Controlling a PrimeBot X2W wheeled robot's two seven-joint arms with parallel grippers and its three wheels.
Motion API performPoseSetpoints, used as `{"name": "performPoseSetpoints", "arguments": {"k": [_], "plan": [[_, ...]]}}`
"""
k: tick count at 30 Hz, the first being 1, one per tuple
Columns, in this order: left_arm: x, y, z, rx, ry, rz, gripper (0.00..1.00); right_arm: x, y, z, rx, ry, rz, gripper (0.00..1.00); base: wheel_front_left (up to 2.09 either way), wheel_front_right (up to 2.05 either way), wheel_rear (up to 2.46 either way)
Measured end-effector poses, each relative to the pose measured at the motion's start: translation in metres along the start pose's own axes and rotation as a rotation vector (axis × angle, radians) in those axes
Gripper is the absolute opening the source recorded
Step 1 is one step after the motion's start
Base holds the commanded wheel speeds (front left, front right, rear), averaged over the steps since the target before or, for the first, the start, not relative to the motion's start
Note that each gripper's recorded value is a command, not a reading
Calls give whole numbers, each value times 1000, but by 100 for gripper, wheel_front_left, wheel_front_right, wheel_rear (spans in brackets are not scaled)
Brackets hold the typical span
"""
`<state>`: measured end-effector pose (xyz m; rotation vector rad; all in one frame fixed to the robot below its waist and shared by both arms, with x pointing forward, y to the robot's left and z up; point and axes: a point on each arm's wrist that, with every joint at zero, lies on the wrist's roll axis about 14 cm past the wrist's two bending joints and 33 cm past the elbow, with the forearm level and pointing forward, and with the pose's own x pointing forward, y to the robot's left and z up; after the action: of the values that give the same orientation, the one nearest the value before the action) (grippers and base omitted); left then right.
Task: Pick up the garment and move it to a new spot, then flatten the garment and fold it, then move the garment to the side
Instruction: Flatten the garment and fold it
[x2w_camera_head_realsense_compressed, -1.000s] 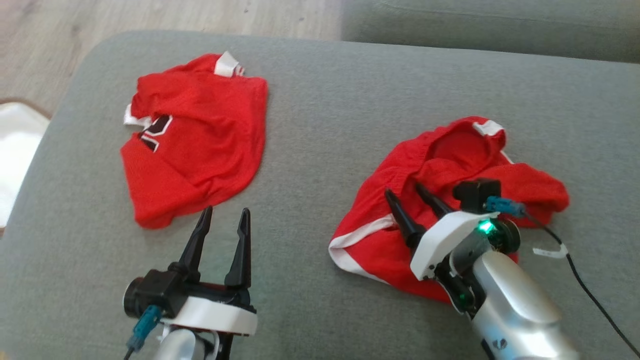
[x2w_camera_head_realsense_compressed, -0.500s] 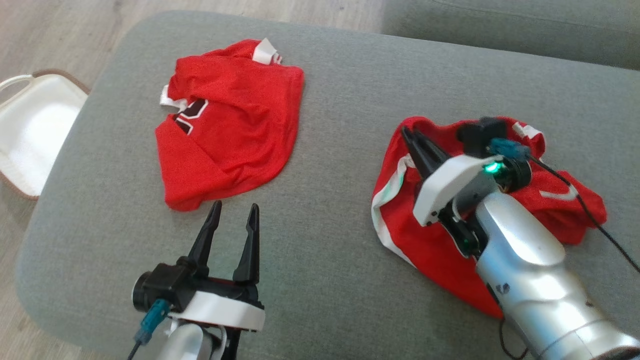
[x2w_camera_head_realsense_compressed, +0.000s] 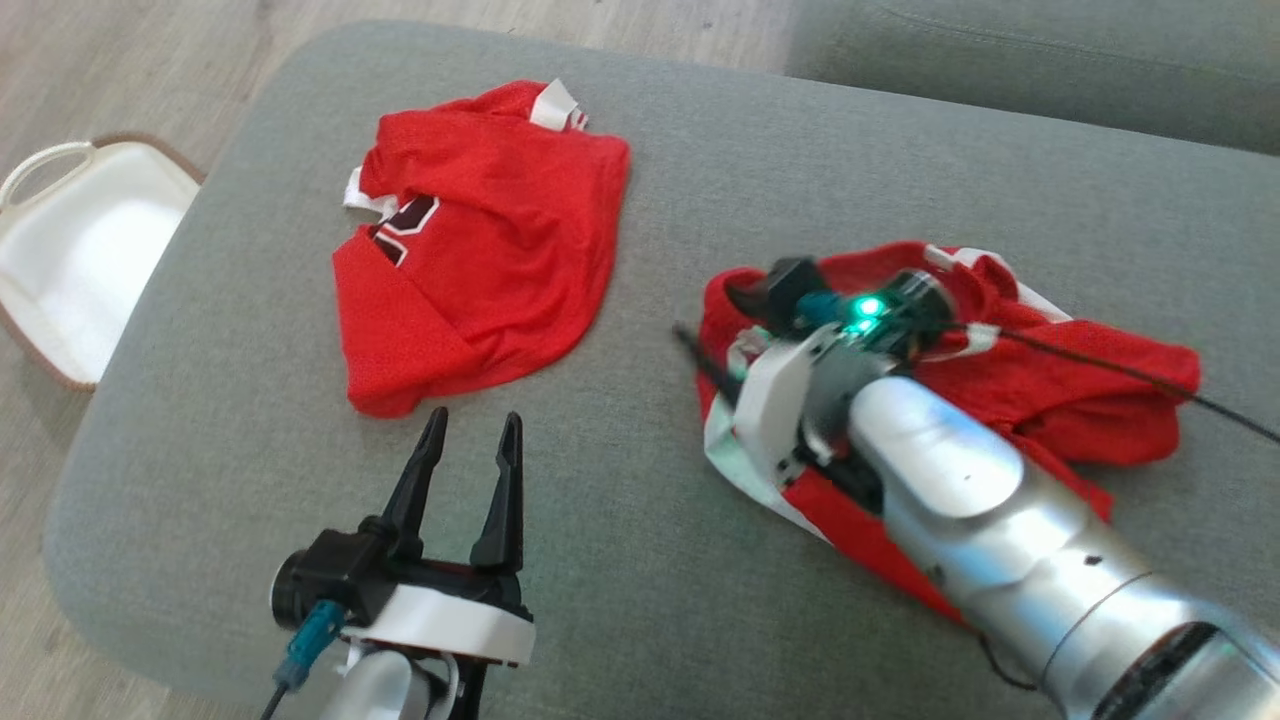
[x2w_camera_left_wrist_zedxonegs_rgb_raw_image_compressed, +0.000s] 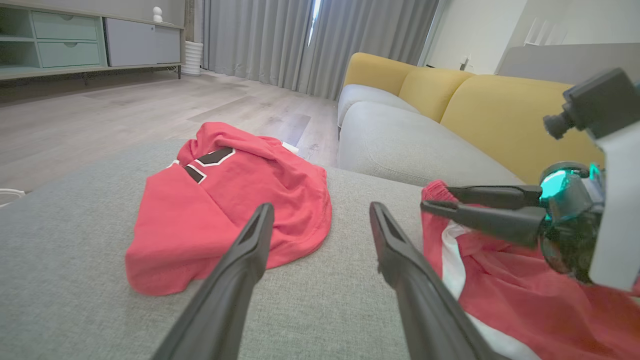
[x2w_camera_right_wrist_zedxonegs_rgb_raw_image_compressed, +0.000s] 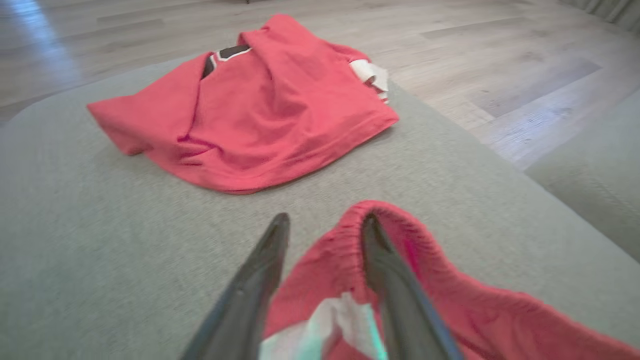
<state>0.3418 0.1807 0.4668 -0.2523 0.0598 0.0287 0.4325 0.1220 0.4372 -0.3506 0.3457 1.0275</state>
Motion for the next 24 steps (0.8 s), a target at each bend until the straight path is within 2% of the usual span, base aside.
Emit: {"name": "performPoseSetpoints", "arguments": {"k": [2,4,12,19,24], "plan": [[4,-6,1,-7,-3,-20,100,-6,24,5,21,-21,65,100,0,0,0],[7,-8,2,-9,-8,-30,100,-11,29,4,26,-24,73,100,0,0,0],[21,-26,13,0,-45,-91,100,-38,7,-4,77,-34,-17,100,0,0,0],[27,-46,19,-2,-65,-159,100,-81,-43,-12,137,-74,-195,100,0,0,0],[29,-62,19,1,-69,-208,100,-124,-76,-35,267,-113,-349,100,0,0,0]]}}
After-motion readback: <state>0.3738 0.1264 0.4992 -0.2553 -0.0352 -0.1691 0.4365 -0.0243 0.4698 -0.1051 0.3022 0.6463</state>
